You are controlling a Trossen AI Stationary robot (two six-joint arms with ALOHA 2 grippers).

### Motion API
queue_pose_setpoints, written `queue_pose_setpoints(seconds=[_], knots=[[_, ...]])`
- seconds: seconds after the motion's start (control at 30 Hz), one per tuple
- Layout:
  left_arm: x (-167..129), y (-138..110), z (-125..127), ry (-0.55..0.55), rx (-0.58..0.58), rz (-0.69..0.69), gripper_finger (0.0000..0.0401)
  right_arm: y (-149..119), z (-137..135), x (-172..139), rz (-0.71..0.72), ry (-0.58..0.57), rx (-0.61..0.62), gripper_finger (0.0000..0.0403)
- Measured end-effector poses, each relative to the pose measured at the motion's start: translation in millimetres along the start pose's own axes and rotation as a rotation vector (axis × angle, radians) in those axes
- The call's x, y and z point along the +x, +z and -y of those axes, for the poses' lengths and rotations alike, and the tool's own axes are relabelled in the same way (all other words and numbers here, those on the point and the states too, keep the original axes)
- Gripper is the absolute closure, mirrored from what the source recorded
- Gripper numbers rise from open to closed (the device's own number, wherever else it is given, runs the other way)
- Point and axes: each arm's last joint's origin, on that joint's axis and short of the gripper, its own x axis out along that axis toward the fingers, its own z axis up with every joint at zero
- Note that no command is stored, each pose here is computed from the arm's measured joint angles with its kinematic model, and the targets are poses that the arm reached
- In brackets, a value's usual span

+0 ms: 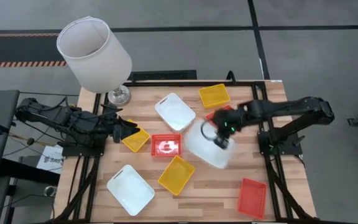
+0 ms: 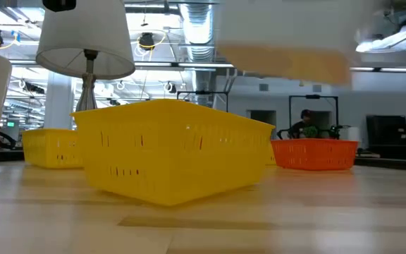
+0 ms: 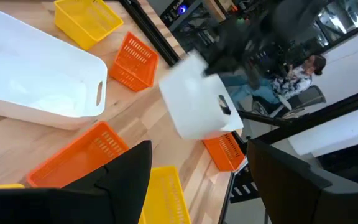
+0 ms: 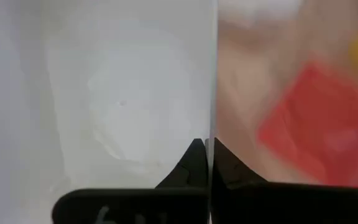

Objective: Stack baskets by color
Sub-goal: Stack the right white bin on the top white bin

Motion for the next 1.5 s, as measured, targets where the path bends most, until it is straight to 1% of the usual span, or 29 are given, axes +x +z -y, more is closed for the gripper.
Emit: queue_pose_setpoints(seconds=[0.1, 0.17, 0.23, 0.3, 0.43, 0.5, 0.6, 0.73, 0.9, 1.0, 1.5], knots=[[0, 0, 0, 0.002, -0.009, 0.002, 0.0149, 36, 8, 0, 0.142, 0.016, 0.128, 0.0401], [0, 0, 0, 0.003, -0.011, 0.004, 0.0149, 59, 16, 11, 0.179, 0.000, 0.191, 0.0402], [0, 0, 0, 0.003, -0.007, 0.004, 0.0149, 81, 28, 23, 0.190, -0.029, 0.225, 0.0402], [0, 0, 0, 0.003, 0.001, 0.004, 0.0149, 103, 38, 38, 0.188, -0.045, 0.236, 0.0402], [0, 0, 0, 0.003, 0.003, 0.004, 0.0149, 144, 59, 63, 0.175, -0.062, 0.212, 0.0402], [0, 0, 0, 0.003, 0.004, 0.004, 0.0149, 160, 71, 73, 0.157, -0.053, 0.203, 0.0402], [0, 0, 0, 0.003, 0.004, 0.004, 0.0149, 177, 87, 88, 0.112, -0.044, 0.190, 0.0402], [0, 0, 0, 0.003, 0.004, 0.004, 0.0149, 186, 104, 103, 0.033, -0.075, 0.178, 0.0402], [0, 0, 0, 0.003, 0.004, 0.003, 0.0149, 184, 111, 124, -0.066, -0.074, 0.164, 0.0402], [0, 0, 0, 0.003, 0.004, 0.003, 0.0149, 183, 114, 134, -0.094, -0.078, 0.162, 0.0403], [0, 0, 0, 0.006, 0.007, 0.000, 0.0149, 180, 121, 136, -0.128, -0.088, 0.163, 0.0403]])
